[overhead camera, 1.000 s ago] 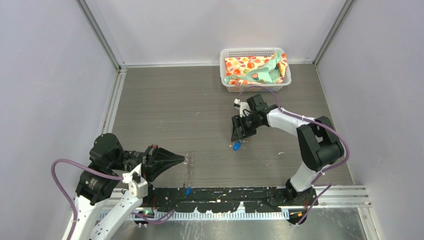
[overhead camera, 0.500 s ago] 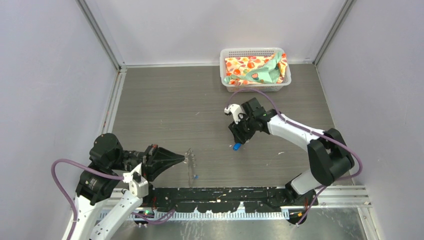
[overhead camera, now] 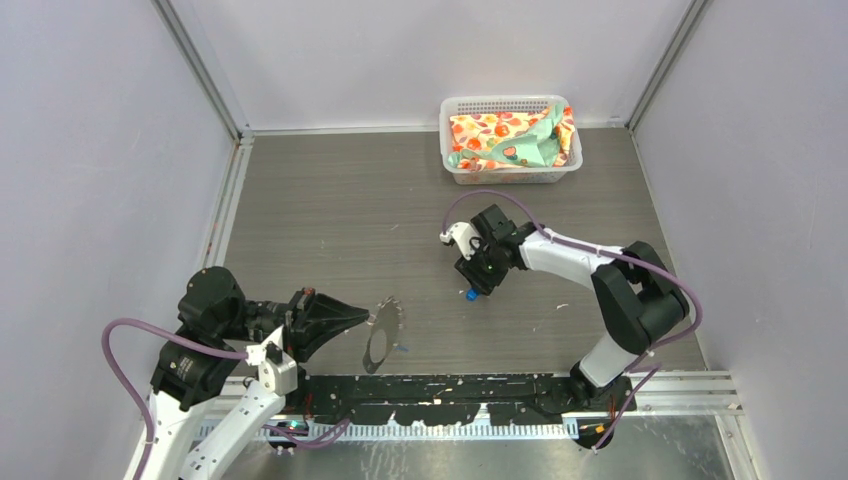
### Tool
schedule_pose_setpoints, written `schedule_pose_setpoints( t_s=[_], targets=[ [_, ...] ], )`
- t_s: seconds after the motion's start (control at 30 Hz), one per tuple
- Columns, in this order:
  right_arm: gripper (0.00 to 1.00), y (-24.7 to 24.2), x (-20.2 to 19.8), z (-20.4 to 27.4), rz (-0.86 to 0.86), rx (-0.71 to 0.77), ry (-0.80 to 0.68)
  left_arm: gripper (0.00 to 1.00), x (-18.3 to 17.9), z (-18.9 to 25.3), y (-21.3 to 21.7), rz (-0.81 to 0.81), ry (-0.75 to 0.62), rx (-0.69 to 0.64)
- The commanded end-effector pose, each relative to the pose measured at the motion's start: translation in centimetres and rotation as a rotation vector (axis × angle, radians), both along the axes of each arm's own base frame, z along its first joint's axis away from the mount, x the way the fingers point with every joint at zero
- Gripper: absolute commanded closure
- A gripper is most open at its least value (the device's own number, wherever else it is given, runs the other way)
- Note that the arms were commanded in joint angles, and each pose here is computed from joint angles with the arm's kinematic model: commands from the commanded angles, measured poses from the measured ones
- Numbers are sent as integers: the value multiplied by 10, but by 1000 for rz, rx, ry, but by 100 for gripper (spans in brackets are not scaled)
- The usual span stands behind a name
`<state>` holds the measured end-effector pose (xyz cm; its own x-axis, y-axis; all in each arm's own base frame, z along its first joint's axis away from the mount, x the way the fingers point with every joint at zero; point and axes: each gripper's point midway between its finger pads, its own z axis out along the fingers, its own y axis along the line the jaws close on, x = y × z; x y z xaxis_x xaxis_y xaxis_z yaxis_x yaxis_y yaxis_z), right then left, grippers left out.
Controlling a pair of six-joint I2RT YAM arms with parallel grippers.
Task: Put the keys on the keyring
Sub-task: Pick up the key from the center of the board.
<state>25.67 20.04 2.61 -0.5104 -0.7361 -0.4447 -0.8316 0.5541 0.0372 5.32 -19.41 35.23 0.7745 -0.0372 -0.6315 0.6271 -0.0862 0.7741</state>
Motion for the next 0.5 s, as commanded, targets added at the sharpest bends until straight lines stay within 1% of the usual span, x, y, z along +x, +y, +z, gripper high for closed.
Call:
schedule_pose_setpoints(
  t_s=[0.0,0.07,0.1,0.13,0.17,0.23,0.3,0.47],
  targets=[
    [53,3,4,-6,25,-35,0,100,-3,19,2,4,-61,-30],
    [55,4,6,-8,23,-46,6,100,-3,19,2,6,-62,-30],
    [58,4,7,-10,19,-55,10,100,-3,19,2,7,-63,-30],
    [64,6,10,-11,15,-58,15,100,-2,19,2,8,-65,-30],
    [74,8,12,-10,7,-56,19,100,-2,19,2,8,-63,-29],
    [88,14,16,-5,-13,-33,19,100,-1,18,1,9,-60,-27],
    [98,24,21,8,-27,23,2,100,0,18,1,10,-59,-27],
    [99,44,27,47,-51,184,-75,100,1,18,1,16,-45,-24]
  ],
)
